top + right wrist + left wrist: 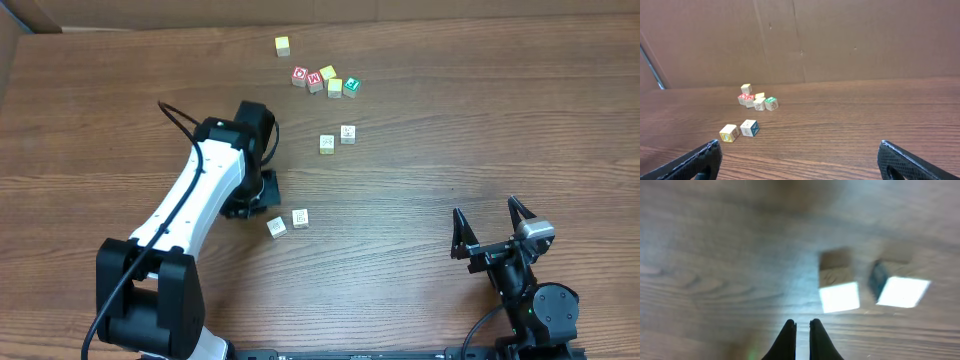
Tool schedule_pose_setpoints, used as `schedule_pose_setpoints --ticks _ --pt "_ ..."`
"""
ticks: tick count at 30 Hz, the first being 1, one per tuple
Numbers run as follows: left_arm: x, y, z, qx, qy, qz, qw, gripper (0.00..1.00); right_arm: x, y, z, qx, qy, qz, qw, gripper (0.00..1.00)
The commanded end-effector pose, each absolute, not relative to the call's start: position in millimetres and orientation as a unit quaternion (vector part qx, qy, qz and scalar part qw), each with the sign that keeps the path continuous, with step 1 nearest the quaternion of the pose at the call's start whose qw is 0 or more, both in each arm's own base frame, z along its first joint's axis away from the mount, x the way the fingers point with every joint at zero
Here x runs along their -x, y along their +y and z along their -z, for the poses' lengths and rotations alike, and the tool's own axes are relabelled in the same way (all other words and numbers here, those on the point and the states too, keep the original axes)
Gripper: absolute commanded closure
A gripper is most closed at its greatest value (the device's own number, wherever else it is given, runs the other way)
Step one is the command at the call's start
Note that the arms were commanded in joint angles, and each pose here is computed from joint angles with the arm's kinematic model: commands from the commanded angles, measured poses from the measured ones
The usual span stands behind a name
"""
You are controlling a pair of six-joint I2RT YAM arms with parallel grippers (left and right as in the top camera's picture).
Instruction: Flip 4 blocks
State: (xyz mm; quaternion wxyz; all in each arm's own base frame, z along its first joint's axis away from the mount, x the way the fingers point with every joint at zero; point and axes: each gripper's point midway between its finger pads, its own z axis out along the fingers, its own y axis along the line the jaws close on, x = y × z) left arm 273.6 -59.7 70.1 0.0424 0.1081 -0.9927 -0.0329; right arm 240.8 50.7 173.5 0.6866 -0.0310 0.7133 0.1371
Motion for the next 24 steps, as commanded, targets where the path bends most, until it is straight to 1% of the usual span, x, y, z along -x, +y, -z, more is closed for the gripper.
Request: schedule_pose_setpoints --ticks 1,4,8,15,24 --pt "-248 -54 -51 -0.106 -0.990 0.045 0.078 0.96 -241 49 -171 0.030 0.714 -0.133 0.687 0.00" --pt "-233 -58 -29 -0.108 -0.989 0.029 0.094 0.96 -241 49 -171 0.030 0.714 -0.133 0.687 0.00" --pt "-233 -66 -12 -0.110 -0.991 0.000 0.082 0.96 -241 49 -171 0.030 0.714 -0.133 0.687 0.00" --pt "-256 -77 -8 -0.109 -0.993 -0.031 0.037 0.96 -241 49 -171 0.030 0.714 -0.133 0.687 0.00" --pt "-268 -82 -8 -0.108 -0.993 -0.047 0.016 0.96 -241 49 -171 0.030 0.714 -0.134 0.687 0.00"
